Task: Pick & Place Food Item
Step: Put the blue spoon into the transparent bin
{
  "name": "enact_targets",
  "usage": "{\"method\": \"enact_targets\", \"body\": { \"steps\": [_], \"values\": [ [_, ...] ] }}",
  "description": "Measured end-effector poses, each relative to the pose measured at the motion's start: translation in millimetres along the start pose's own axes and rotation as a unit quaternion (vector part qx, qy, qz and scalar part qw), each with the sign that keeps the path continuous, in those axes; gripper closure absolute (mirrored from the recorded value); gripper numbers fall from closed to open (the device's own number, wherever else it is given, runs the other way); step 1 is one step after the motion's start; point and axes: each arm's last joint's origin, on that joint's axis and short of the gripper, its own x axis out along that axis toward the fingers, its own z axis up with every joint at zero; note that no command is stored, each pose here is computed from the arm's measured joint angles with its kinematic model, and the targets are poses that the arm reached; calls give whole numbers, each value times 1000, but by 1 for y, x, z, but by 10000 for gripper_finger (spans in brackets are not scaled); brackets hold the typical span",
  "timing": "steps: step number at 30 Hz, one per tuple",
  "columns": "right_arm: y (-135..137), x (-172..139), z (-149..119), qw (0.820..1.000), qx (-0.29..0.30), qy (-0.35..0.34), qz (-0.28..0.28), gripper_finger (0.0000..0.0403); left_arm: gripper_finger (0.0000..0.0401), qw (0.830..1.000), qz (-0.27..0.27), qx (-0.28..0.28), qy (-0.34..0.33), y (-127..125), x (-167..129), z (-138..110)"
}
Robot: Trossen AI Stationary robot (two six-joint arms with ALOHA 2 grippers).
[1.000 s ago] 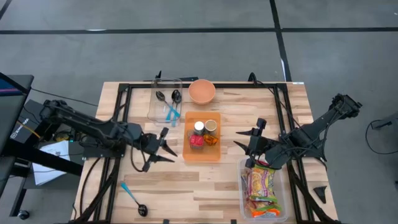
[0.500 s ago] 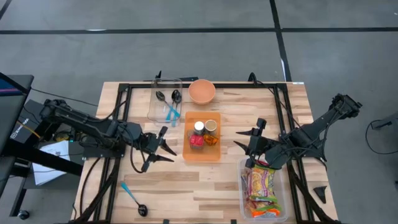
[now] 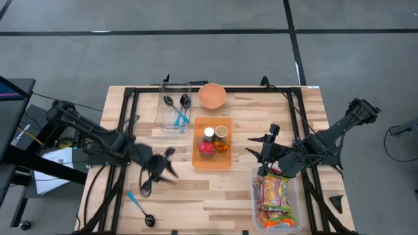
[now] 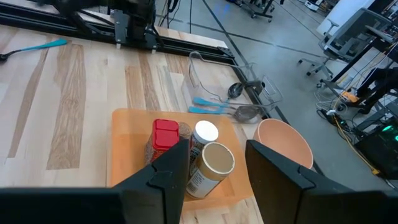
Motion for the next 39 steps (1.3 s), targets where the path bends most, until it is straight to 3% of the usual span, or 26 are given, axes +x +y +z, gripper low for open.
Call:
{"method": "enact_targets", "body": {
  "steps": [5,11,16,21,32,37,39],
  "values": [
    [-1,1,0,1000,7,1,-3,249,297,999,-23,-12,38,-36,15,-10],
    [-1,2,0,1000,19,2,-2,249,297,991,-23,-99,89,-61,25,-24],
    [-1,2,0,1000,19,2,-1,249,297,962,-2,-187,200,-77,24,-49],
    [-1,1,0,1000,19,2,1,249,297,940,-21,-243,239,-91,24,-57],
    [0,1,0,1000,19,5,11,249,297,927,-14,-241,288,-97,45,-74],
    [0,2,0,1000,20,8,22,249,297,889,-62,-282,355,-97,70,-91],
    [0,2,0,1000,20,8,22,249,297,885,-86,-285,358,-98,79,-94]
  ]
}}
